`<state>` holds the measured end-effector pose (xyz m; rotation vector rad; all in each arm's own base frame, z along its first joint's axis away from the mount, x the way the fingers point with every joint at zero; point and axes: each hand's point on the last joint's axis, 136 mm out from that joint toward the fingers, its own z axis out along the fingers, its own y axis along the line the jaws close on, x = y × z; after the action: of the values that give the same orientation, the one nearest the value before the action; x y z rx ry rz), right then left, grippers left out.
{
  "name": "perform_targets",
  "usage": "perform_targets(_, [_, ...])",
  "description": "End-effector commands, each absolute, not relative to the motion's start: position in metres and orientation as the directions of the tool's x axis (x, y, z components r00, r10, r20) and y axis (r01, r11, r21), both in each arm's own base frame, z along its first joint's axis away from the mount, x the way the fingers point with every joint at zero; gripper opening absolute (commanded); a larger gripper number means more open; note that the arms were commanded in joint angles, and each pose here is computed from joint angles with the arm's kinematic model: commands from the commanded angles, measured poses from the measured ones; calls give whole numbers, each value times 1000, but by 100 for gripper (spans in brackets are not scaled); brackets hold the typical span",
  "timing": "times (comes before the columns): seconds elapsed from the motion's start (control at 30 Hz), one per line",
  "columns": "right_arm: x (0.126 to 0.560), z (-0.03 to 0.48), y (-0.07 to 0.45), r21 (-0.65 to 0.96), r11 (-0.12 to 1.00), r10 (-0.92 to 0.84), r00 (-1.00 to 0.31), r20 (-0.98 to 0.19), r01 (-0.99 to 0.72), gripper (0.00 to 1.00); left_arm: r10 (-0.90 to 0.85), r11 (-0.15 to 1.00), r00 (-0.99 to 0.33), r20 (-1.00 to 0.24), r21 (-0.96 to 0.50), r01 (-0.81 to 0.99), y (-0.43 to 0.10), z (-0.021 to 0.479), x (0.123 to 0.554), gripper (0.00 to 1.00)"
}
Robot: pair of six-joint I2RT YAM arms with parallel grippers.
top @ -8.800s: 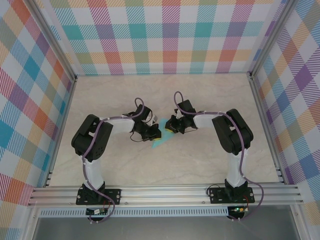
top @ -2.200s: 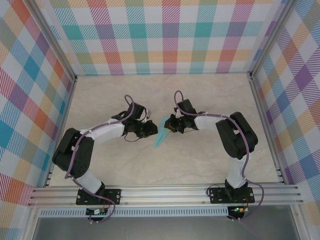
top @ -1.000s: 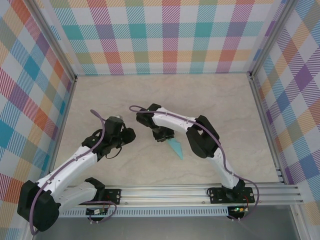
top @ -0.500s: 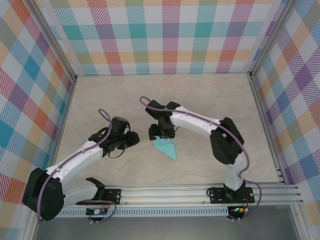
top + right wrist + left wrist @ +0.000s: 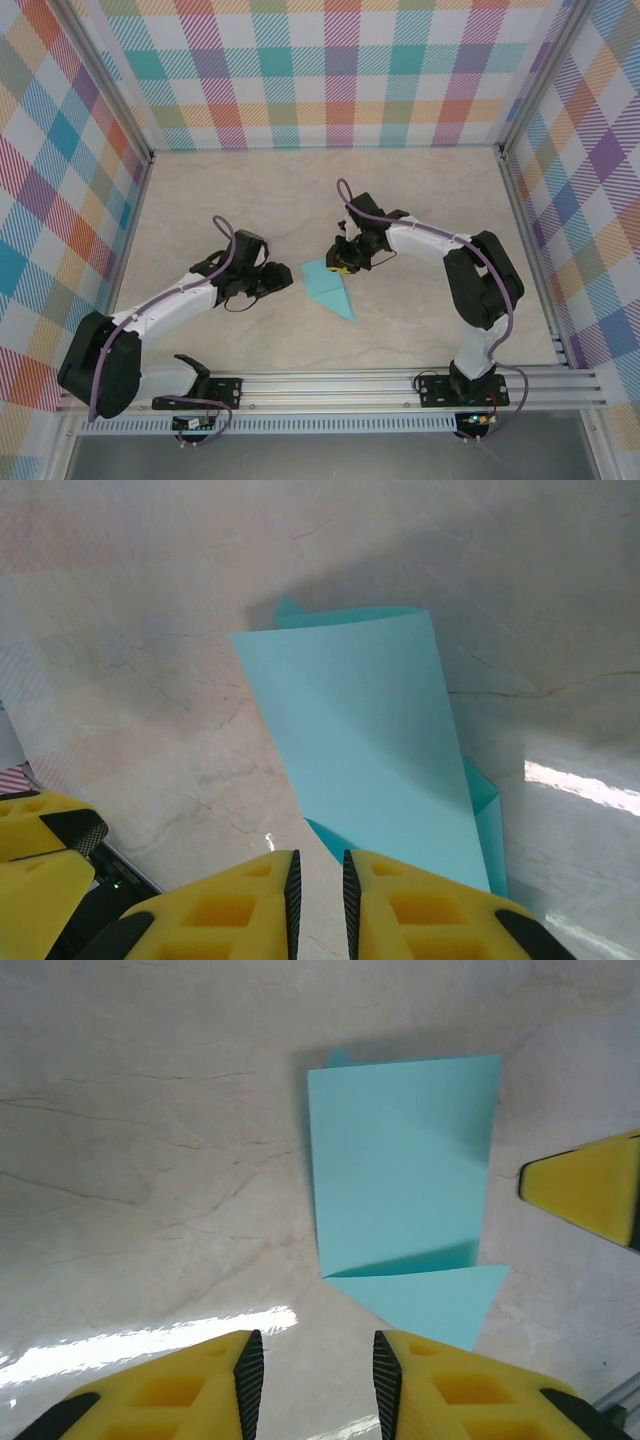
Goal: Fold a paper plane with a square sheet of paper (pick it up from the middle)
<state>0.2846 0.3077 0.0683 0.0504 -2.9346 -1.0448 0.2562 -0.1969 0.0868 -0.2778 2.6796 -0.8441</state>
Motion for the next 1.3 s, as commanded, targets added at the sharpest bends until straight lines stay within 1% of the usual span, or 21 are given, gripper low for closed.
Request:
perform_targets(0.0, [285,64,314,681,732,-52,-998,25,-21,21,-276,753,-934,-225,-654,-65,-215,98,263,37])
perform_targets(0.2, [287,38,301,679,733,-11,-998,67,37,20,-269,743,-946,-184,-664,-82,-224,89,263,38])
perform_targets(0.3, [287,21,292,670,736,42,-994,99,97,19,-265,740,-950,-167,-666,-90,-230,85,263,38])
perform_targets(0.47, [282,5,271,648,729,178,-975,132,221,18,-266,740,-951,-158,-666,-97,-238,81,264,39])
perform_targets(0.57, [276,1,264,654,696,263,-953,149,295,19,-259,743,-954,-153,-662,-96,-243,79,265,39])
perform_targets(0.63, [275,4,263,674,668,296,-944,147,315,20,-251,748,-956,-150,-657,-93,-247,77,265,39])
perform_targets(0.7, [277,15,263,691,662,292,-949,117,289,21,-249,751,-958,-144,-653,-97,-250,74,266,39])
perform_targets(0.83, [284,52,260,696,698,238,-971,-1,171,24,-247,754,-960,-135,-648,-103,-253,71,266,39])
perform_targets(0.97, [281,83,261,707,704,163,-984,-77,61,25,-255,758,-957,-136,-643,-110,-252,69,267,39])
perform_targets(1.07, [268,93,265,741,672,116,-990,-80,19,21,-260,759,-957,-131,-641,-119,-252,67,267,39])
perform_targets(1.27, [234,86,278,793,609,49,-999,-15,18,15,-268,761,-955,-124,-635,-131,-251,63,267,40])
